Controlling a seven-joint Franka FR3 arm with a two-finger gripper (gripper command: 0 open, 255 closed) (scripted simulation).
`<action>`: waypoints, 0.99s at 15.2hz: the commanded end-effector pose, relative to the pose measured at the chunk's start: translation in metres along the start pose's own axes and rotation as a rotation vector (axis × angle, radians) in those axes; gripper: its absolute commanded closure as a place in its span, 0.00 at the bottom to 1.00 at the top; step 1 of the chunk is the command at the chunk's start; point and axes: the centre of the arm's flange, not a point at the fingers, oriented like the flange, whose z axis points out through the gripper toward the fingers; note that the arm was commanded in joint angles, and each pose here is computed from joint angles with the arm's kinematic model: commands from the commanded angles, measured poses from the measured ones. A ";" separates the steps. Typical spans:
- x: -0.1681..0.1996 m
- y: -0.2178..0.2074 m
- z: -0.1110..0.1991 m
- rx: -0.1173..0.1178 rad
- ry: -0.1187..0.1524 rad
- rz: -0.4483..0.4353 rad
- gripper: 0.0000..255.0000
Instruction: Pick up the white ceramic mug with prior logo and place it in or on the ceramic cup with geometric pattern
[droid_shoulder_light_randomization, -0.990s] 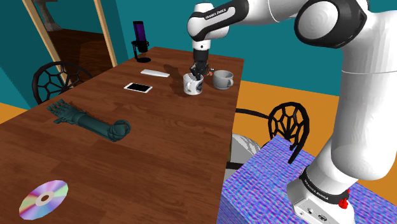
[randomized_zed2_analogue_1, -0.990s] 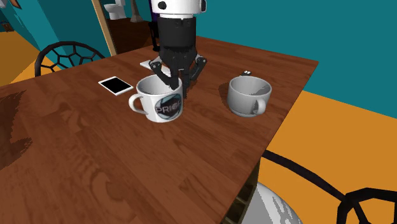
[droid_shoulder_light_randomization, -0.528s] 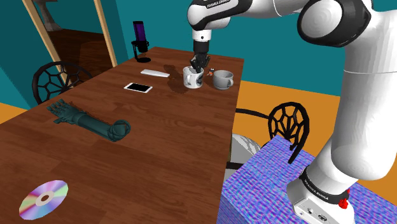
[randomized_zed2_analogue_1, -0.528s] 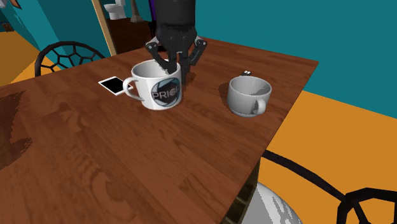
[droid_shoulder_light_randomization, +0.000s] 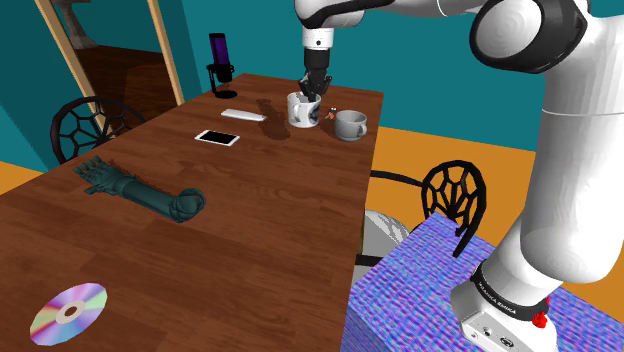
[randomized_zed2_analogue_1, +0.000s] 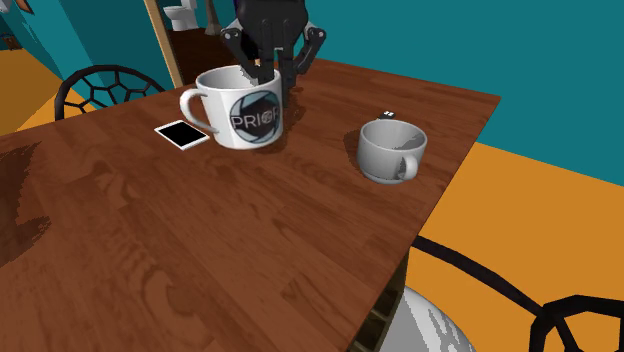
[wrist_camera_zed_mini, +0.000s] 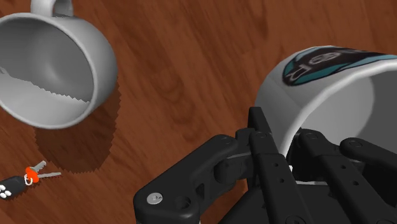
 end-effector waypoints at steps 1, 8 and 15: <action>0.000 0.001 -0.011 0.000 0.000 0.000 1.00; -0.009 0.066 -0.024 0.000 0.000 0.000 1.00; -0.022 0.157 -0.032 0.000 0.000 0.000 1.00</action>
